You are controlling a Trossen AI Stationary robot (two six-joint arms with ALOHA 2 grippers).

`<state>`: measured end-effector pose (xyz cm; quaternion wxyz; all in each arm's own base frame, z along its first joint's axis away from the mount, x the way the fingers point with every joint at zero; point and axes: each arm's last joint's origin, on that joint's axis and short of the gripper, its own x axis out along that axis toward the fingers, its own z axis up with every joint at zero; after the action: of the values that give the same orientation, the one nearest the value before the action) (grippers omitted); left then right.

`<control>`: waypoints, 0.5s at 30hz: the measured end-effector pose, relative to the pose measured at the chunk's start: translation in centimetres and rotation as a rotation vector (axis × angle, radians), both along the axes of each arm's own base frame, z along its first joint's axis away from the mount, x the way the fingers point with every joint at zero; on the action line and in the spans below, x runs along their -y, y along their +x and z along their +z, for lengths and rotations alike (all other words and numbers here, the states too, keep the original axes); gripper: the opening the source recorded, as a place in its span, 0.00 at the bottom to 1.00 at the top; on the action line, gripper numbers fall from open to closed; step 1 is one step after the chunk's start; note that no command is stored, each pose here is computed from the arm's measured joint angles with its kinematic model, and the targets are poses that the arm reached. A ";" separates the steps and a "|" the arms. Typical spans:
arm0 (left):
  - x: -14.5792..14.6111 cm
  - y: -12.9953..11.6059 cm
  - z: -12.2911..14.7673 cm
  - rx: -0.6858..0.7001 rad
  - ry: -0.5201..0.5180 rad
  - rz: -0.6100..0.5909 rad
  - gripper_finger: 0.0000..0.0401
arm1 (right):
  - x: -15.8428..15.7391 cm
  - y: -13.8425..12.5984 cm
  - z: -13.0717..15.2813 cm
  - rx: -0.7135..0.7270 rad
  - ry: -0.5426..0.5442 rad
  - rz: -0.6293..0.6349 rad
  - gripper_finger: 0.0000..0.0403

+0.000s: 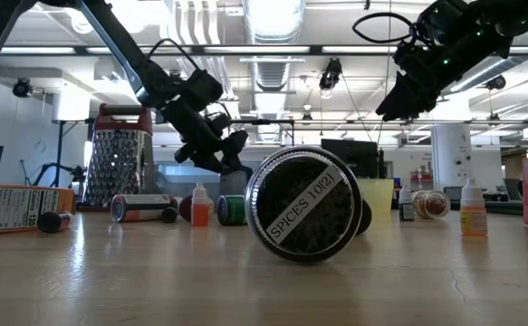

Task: Pick & Place Kitchen Items
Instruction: Put the seasoning bottle into the black bin

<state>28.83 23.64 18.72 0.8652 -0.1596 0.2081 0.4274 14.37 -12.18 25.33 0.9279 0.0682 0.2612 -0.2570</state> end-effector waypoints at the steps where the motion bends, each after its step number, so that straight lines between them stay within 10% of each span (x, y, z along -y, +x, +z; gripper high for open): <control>1: 0.0 0.0 0.0 0.001 0.000 0.000 0.60 | 0.0 0.0 0.0 -0.001 -0.001 0.001 0.83; 15: -0.2 0.2 0.6 0.021 0.007 0.002 0.71 | 0.0 0.0 0.0 -0.001 -0.002 0.001 0.74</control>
<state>29.01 23.81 19.30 0.8674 -0.1611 0.1973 0.4274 14.37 -12.17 25.33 0.9280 0.0671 0.2615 -0.2567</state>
